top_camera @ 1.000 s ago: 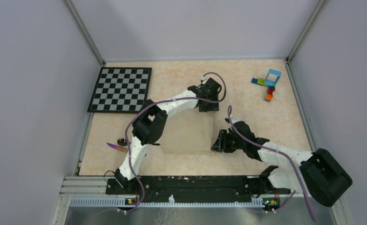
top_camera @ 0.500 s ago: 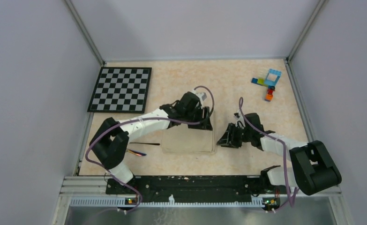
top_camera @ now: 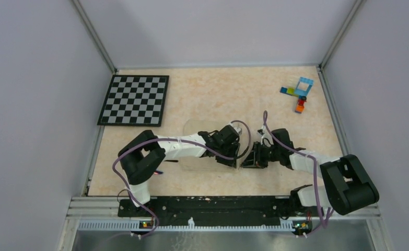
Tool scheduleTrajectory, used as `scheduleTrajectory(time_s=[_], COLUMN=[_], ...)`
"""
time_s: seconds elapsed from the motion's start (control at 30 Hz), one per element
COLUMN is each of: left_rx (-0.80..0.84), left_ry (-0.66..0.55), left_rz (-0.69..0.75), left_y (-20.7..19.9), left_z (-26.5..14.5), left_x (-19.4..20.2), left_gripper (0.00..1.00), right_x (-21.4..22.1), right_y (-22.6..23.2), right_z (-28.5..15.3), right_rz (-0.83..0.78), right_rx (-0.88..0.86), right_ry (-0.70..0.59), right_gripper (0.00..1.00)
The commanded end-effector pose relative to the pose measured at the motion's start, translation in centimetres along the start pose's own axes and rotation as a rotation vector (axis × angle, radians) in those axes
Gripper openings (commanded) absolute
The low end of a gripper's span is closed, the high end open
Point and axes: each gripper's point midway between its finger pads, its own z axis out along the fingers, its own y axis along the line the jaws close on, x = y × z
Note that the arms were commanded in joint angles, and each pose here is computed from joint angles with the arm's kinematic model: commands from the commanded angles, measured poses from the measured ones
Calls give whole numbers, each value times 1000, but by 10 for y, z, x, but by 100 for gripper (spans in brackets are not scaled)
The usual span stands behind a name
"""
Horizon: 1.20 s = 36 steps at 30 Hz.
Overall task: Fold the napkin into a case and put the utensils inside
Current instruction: Turn over the upper triangle folded napkin at the center of the board.
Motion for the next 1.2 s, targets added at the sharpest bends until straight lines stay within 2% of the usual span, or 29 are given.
scheduleTrajectory(time_s=[0.0, 0.23, 0.47, 0.53, 0.63, 0.7, 0.73, 0.8, 0.93, 1.03, 1.17], left_rx=[-18, -5, 58, 102, 102, 97, 97, 84, 10, 10, 20], left_ry=[-46, -27, -3, -15, -37, -62, -72, -94, -142, -182, -202], left_rz=[34, 36, 29, 17, -8, -26, -33, -44, -74, -98, -136], left_y=[-9, -18, -34, -41, -41, -41, -41, -39, -27, -25, -23], left_z=[1, 9, 10, 4, -6, -14, -18, -24, -31, -38, -42], left_x=[-15, -12, -6, -6, -7, -9, -10, -14, -27, -41, -44], left_gripper=[38, 26, 10, 8, 9, 12, 20, 27, 44, 47, 46], right_x=[-1, 8, 11, 9, -1, -15, -24, -42, -90, -133, -173], right_y=[0, -5, 1, 5, -12, -20, -22, -23, -16, -4, 1], right_z=[1, 13, 25, 24, 16, 6, 1, -5, -10, -7, 6], right_rz=[-48, -41, -27, -29, -16, 7, 14, 17, 9, 6, -10], right_rx=[-18, -23, -56, -73, 39, 87, 104, 129, 141, 93, 68], right_ry=[-7, 19, 25, 18, -15, -65, -92, -140, -225, -278, -309], right_gripper=[20, 13, 3, 2, 3, 10, 16, 26, 35, 36, 37])
